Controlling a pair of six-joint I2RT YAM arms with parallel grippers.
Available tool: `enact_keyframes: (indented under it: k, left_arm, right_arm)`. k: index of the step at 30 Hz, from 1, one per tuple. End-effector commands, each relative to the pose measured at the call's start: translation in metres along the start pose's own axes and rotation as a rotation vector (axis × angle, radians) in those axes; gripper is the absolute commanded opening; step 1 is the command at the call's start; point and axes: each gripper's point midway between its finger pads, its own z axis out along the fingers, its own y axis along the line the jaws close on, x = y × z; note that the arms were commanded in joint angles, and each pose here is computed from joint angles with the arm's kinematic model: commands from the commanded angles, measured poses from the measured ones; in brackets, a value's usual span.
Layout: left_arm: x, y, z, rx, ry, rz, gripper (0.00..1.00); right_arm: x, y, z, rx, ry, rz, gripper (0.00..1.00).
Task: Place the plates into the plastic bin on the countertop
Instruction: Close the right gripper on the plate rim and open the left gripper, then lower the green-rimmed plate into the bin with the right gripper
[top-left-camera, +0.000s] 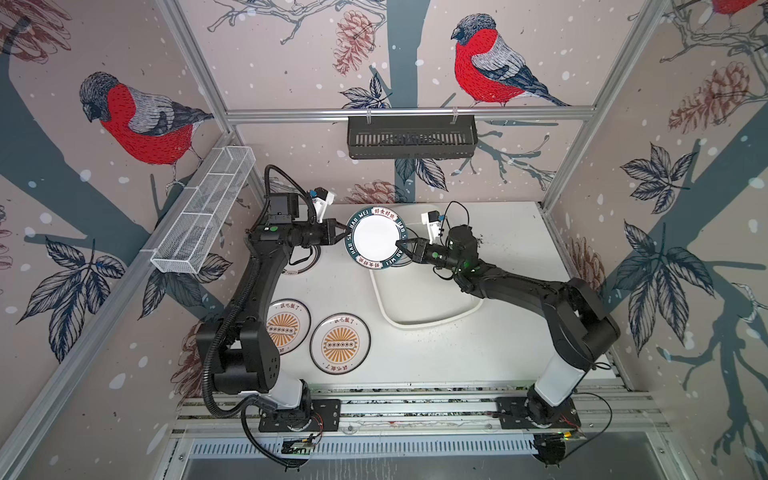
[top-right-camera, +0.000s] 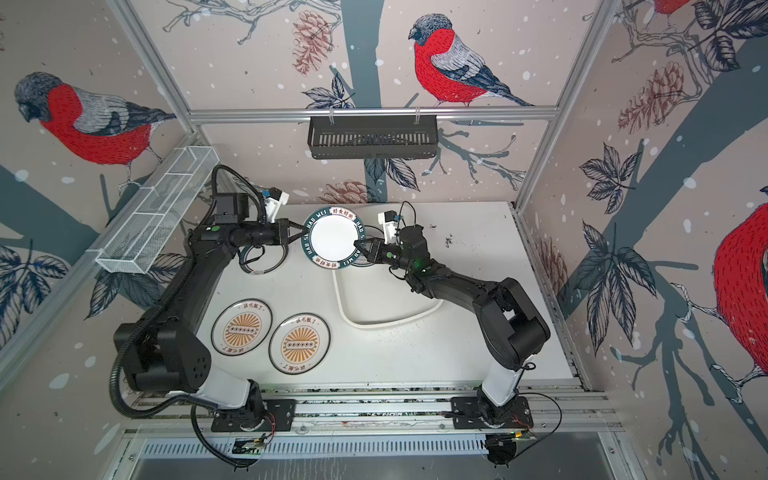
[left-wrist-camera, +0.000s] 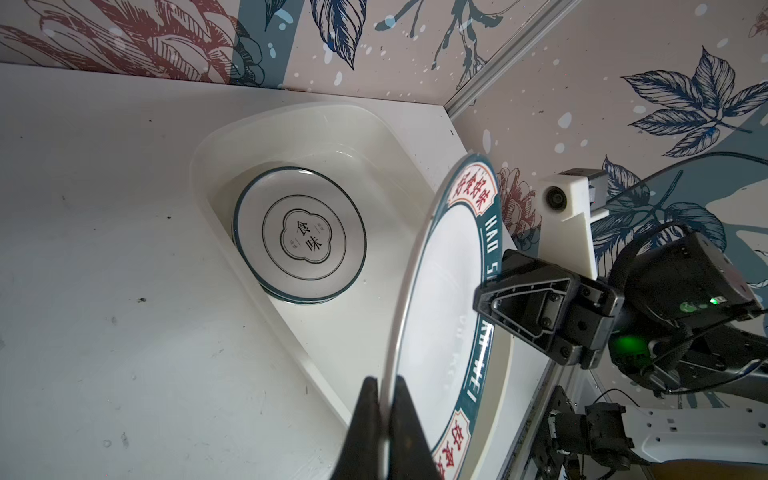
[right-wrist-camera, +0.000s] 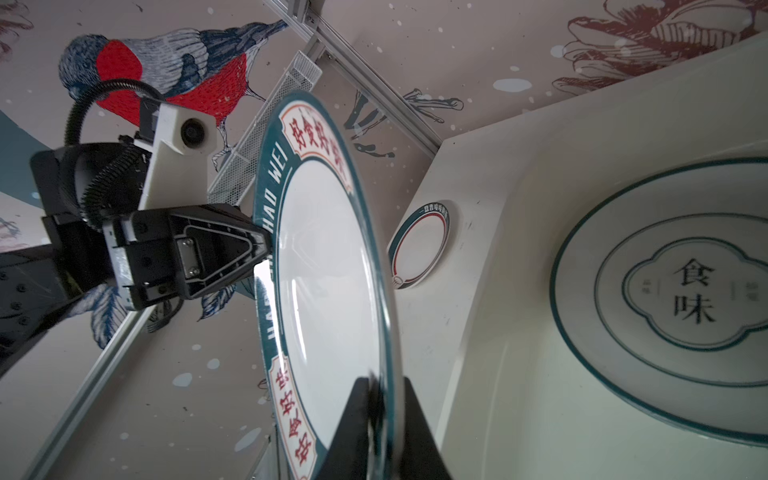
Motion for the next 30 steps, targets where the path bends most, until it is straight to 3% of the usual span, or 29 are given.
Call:
enact_keyframes:
  k: [1, 7, 10, 15, 17, 23, 30]
  left_arm:
    - [-0.009, -0.007, -0.003, 0.015, -0.037, 0.029, 0.0]
    - [-0.005, -0.007, 0.0, 0.024, -0.029, 0.023, 0.03]
    - [-0.005, -0.007, 0.0, 0.02, -0.028, 0.026, 0.2]
    - [-0.005, -0.001, -0.003, -0.032, -0.042, 0.024, 0.57]
    - [-0.006, 0.001, -0.006, -0.06, -0.052, 0.03, 0.64]
    - [-0.013, 0.008, -0.016, -0.156, -0.058, 0.068, 0.68]
    - [-0.015, -0.002, -0.019, -0.122, -0.057, 0.098, 0.68]
  right_arm:
    - [-0.009, 0.011, -0.004, -0.063, -0.04, -0.005, 0.08]
    - [-0.009, 0.014, -0.006, -0.081, -0.043, 0.002, 0.05]
    - [-0.01, 0.014, -0.006, -0.081, -0.043, 0.0, 0.05]
    - [-0.013, 0.012, -0.011, -0.071, -0.043, -0.003, 0.04]
    - [-0.018, 0.007, -0.016, -0.057, -0.048, -0.003, 0.04]
    - [-0.031, -0.021, -0.046, 0.026, -0.02, 0.016, 0.04]
    - [-0.021, -0.055, -0.081, 0.202, 0.091, 0.009, 0.04]
